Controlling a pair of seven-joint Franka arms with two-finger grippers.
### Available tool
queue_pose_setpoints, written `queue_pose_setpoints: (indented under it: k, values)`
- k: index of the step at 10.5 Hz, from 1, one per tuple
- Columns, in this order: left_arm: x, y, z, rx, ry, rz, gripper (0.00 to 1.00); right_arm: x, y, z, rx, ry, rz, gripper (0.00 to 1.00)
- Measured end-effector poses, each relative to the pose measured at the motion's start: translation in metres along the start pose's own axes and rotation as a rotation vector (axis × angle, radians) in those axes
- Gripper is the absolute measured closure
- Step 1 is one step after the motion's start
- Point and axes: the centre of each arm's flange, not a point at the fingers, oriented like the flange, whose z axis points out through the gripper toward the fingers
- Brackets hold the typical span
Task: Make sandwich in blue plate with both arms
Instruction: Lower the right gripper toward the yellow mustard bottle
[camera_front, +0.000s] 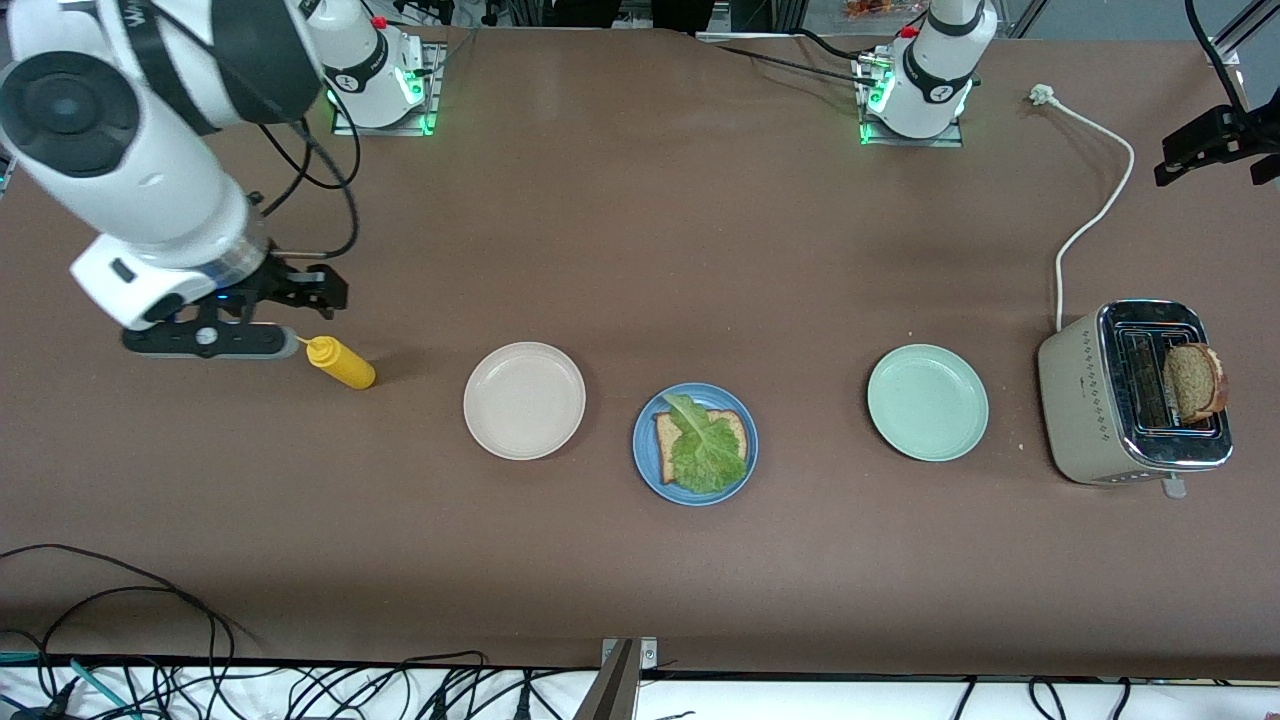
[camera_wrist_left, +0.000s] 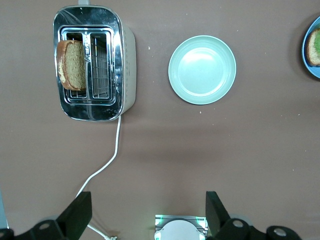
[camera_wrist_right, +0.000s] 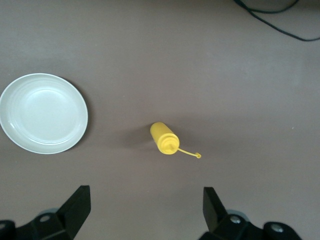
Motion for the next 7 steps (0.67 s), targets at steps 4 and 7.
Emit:
queue_pose_setpoints:
  k: [4, 7]
  values:
    - [0.0, 0.0, 0.0, 0.0, 0.0, 0.0, 0.0, 0.009, 0.055, 0.027, 0.068, -0.068, 0.029, 0.0]
    - [0.0, 0.001, 0.0, 0.0, 0.0, 0.002, 0.0, -0.004, 0.055, 0.053, 0.151, -0.004, 0.055, 0.0]
